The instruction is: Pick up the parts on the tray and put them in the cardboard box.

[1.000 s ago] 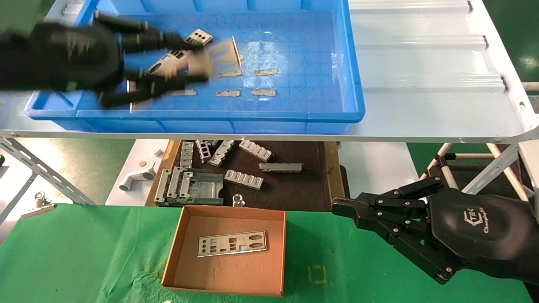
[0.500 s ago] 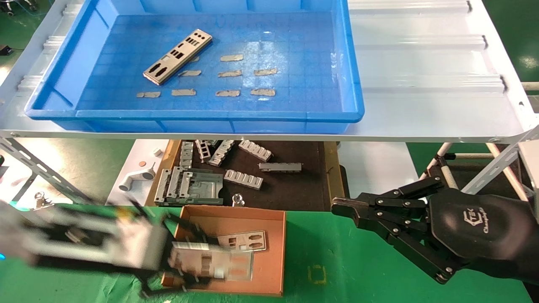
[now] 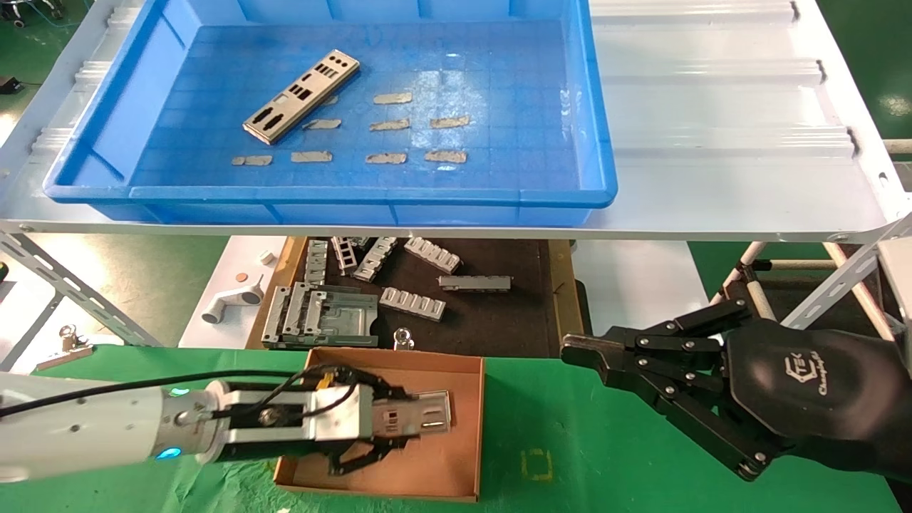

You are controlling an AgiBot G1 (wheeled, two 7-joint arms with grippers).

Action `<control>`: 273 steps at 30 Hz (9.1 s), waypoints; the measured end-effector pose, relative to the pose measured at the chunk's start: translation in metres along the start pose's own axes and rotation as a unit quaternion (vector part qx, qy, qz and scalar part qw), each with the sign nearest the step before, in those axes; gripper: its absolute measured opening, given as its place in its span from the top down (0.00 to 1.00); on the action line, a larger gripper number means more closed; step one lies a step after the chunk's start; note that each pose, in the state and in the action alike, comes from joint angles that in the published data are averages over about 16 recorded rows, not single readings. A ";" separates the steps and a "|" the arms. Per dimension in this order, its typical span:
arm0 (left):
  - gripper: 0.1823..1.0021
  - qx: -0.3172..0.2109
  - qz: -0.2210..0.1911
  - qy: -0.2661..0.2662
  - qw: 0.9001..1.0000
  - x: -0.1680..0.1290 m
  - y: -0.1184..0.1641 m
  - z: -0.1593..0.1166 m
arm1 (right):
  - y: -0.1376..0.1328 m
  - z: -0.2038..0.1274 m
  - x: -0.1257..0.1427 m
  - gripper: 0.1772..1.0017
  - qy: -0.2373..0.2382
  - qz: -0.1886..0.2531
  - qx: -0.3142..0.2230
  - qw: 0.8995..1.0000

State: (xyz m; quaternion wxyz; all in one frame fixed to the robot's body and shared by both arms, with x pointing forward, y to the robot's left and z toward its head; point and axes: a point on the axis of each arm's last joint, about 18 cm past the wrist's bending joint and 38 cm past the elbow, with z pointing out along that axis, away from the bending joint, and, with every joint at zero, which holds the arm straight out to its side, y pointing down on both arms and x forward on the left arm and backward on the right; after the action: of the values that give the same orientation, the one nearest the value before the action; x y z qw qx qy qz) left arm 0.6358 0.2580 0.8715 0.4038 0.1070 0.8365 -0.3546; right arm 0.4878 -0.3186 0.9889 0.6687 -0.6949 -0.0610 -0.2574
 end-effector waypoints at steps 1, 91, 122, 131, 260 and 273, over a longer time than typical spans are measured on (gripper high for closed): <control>0.69 -0.001 -0.002 -0.003 1.000 -0.001 0.001 0.004 | 0.000 0.000 0.000 0.98 0.000 0.000 0.000 1.000; 0.00 0.301 -0.171 0.037 0.937 0.003 -0.095 -0.158 | 0.000 0.000 0.000 0.04 0.000 0.000 0.000 1.000; 0.00 0.317 -0.169 0.047 0.932 0.010 -0.106 -0.177 | 0.000 0.000 0.000 0.00 0.000 0.000 0.000 1.000; 0.00 0.316 -0.170 0.046 0.932 0.009 -0.106 -0.176 | 0.000 0.000 0.000 0.00 0.000 0.000 0.000 1.000; 0.00 0.316 -0.170 0.046 0.932 0.009 -0.105 -0.175 | 0.000 0.000 0.000 0.00 0.000 0.000 0.000 1.000; 0.00 0.316 -0.170 0.046 0.932 0.009 -0.105 -0.175 | 0.000 0.000 0.000 0.00 0.000 0.000 0.000 1.000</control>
State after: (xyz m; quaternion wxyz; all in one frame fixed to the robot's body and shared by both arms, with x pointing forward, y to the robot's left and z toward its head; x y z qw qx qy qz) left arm 0.4759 0.2999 0.9919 0.2442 0.1013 0.7048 -0.6583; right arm 0.4878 -0.3187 0.9888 0.6688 -0.6948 -0.0607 -0.2575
